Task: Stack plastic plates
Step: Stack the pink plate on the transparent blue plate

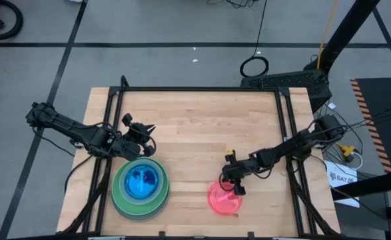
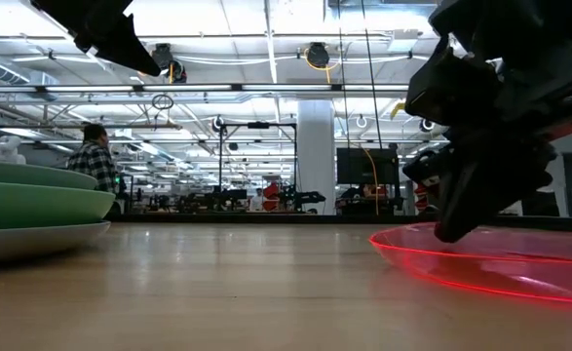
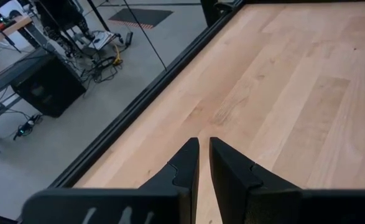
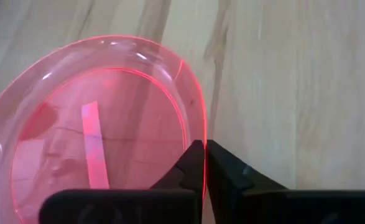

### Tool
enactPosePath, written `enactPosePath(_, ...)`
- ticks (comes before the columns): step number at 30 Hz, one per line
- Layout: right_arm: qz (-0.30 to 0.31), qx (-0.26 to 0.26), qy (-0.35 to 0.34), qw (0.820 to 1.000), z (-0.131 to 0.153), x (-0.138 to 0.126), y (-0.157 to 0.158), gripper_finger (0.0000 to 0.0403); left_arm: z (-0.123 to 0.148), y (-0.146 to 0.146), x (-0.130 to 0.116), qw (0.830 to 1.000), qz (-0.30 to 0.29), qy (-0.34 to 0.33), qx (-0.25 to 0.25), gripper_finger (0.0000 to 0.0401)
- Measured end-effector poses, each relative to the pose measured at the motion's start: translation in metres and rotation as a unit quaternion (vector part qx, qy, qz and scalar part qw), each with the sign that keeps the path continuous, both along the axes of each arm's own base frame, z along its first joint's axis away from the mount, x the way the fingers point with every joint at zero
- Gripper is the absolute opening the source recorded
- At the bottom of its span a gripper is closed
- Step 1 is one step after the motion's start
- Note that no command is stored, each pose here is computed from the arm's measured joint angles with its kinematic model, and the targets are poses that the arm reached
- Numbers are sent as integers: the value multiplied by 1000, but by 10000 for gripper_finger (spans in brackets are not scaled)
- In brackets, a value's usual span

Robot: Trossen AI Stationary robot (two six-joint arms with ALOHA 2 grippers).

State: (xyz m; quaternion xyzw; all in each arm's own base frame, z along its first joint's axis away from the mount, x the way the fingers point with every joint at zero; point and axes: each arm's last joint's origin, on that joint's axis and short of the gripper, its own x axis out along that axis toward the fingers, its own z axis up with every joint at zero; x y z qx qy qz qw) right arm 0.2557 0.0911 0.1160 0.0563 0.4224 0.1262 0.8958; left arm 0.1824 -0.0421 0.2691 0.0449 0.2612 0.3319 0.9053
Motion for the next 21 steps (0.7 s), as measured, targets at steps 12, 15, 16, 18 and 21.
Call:
enactPosePath(12, -12, -15, -55, 998, 27, 2, -23, 4, 0, 0, 0, 1000, 0, -3, -1, 47)
enactPosePath(15, -22, -14, -77, 997, 37, 3, -30, 2, 0, 0, 0, 1000, 0, -3, -1, 47)
enactPosePath(16, -27, -13, -86, 996, 40, 3, -32, 2, 0, 0, 0, 1000, 0, -3, -1, 47)
enactPosePath(18, -36, -11, -105, 994, 46, 4, -37, 2, 0, 0, 0, 1000, 0, -3, -1, 47)
enactPosePath(21, -55, 0, -129, 990, 52, 8, -44, 2, 0, 0, 0, 1000, 0, -3, -1, 47)
